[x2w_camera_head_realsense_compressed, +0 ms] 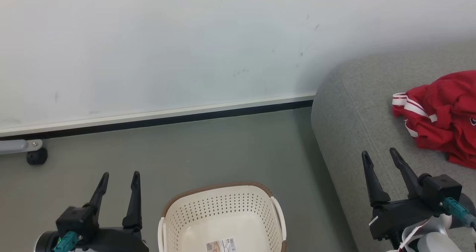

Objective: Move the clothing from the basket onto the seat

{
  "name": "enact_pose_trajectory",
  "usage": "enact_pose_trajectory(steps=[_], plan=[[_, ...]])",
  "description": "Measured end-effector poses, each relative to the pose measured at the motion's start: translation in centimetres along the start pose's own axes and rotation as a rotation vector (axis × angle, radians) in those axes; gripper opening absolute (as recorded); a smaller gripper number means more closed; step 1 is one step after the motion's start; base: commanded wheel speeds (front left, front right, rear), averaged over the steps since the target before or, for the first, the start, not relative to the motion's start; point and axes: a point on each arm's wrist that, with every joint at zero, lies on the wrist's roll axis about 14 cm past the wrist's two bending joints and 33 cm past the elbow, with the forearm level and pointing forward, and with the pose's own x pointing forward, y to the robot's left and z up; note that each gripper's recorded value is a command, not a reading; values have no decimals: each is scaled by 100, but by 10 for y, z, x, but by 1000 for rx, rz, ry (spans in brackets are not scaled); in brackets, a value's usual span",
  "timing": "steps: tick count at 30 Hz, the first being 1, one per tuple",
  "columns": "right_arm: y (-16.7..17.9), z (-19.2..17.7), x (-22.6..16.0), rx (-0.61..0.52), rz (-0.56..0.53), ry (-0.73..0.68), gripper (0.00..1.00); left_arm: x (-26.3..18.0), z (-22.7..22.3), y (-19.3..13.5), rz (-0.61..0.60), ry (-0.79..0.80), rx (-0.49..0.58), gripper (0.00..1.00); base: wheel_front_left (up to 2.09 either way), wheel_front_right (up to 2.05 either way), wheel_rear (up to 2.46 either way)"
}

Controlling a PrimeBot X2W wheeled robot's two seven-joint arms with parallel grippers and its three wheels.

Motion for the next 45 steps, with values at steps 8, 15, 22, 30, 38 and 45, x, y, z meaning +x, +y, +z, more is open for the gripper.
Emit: enact_pose_trajectory(steps=[8,15,22,30,38,45], plan=[[0,8,-2,-8,-1,-1,100,-4,-1,8,34,-1,-3,100,0,0,0],[1,7,-3,-8,3,19,100,-4,0,12,55,-9,10,100,0,0,0],[2,9,-2,-9,2,27,100,-6,-3,15,72,-1,20,100,0,0,0],[2,11,0,-10,2,33,100,-7,-4,18,84,1,27,100,0,0,0],[2,12,0,-11,3,38,0,-8,-4,19,94,2,22,0,0,0,0],[2,-7,-6,39,-15,92,0,-15,-23,21,107,63,-16,0,0,0,0]])
